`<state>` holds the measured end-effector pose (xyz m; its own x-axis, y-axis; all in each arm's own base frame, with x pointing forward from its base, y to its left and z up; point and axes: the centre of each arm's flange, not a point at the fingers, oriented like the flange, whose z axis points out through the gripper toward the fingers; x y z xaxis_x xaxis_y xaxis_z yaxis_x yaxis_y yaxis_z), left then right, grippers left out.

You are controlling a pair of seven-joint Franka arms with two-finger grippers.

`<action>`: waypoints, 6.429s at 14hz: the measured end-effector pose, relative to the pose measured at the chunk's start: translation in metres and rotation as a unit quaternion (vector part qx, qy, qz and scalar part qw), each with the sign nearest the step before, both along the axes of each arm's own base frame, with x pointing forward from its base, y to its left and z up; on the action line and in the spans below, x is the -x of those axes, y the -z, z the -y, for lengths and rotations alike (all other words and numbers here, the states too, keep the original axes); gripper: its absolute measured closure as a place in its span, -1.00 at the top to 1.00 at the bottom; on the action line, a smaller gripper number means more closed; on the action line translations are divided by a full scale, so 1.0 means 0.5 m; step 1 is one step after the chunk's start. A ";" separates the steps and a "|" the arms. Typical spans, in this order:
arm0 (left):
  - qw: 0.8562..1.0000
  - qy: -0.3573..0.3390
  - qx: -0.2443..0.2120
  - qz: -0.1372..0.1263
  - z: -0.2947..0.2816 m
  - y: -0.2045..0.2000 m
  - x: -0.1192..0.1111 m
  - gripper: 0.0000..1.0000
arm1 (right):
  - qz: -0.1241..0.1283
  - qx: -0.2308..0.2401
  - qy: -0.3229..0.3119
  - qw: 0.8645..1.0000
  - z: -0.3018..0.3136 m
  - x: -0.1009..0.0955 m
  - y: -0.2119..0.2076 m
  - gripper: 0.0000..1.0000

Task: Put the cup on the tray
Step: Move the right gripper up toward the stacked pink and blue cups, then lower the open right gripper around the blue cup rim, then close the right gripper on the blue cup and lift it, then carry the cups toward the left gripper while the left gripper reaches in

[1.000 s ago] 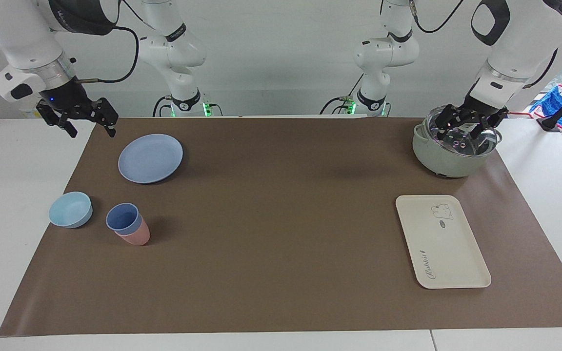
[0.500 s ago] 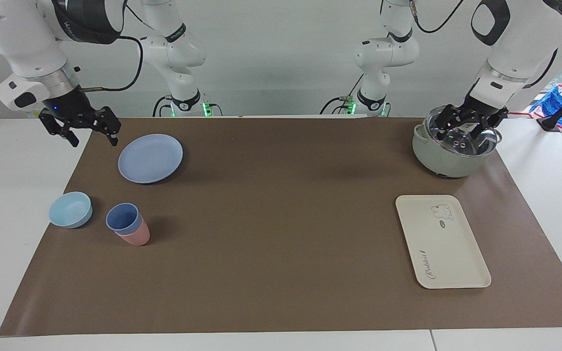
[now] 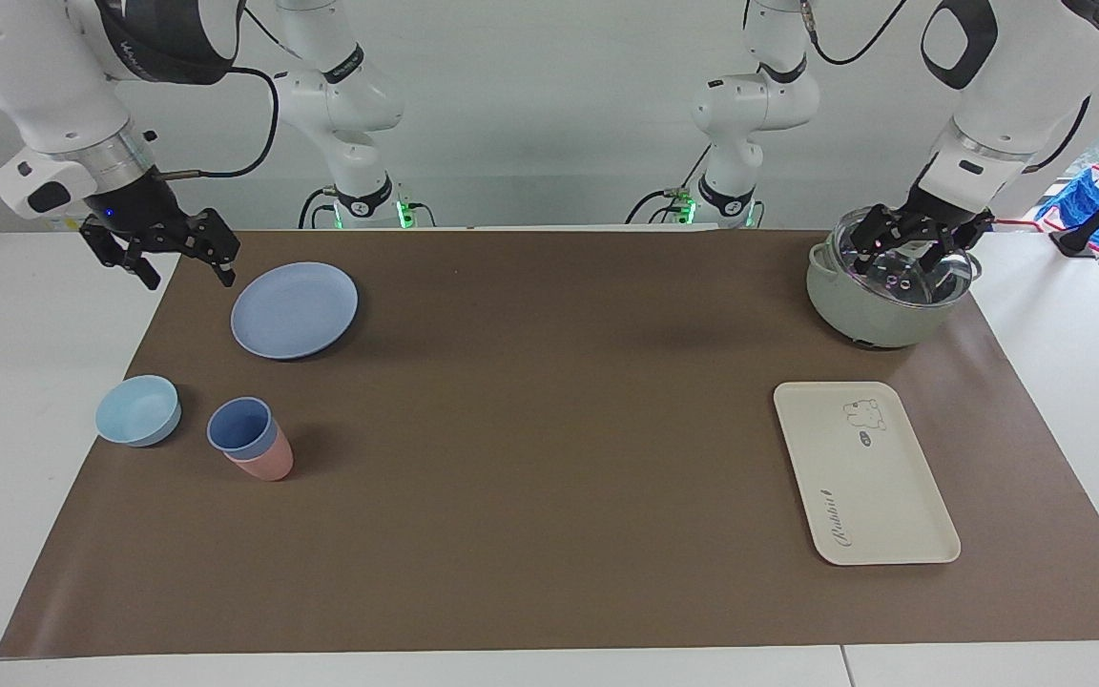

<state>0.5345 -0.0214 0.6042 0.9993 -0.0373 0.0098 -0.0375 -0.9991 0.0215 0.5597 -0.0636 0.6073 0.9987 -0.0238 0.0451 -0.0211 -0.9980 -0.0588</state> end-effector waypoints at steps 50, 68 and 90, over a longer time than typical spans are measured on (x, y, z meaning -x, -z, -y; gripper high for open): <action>1.000 0.000 0.000 0.000 0.000 0.000 0.000 1.00 | -0.285 -0.193 0.406 0.847 0.182 -0.277 0.625 1.00; 1.000 0.000 0.000 0.000 0.000 0.000 0.000 1.00 | -0.331 -0.268 0.465 0.776 0.172 -0.248 0.579 0.57; 0.981 -0.175 0.055 0.069 0.389 -0.034 0.047 1.00 | -0.335 -0.321 0.602 0.650 -0.669 -0.157 0.419 0.57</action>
<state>0.5109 -0.2157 0.6211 0.9395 0.3163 0.1313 0.2966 -0.9432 0.1497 0.6382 0.2707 0.3980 0.0289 -0.6056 -0.7953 -0.9995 -0.0094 -0.0292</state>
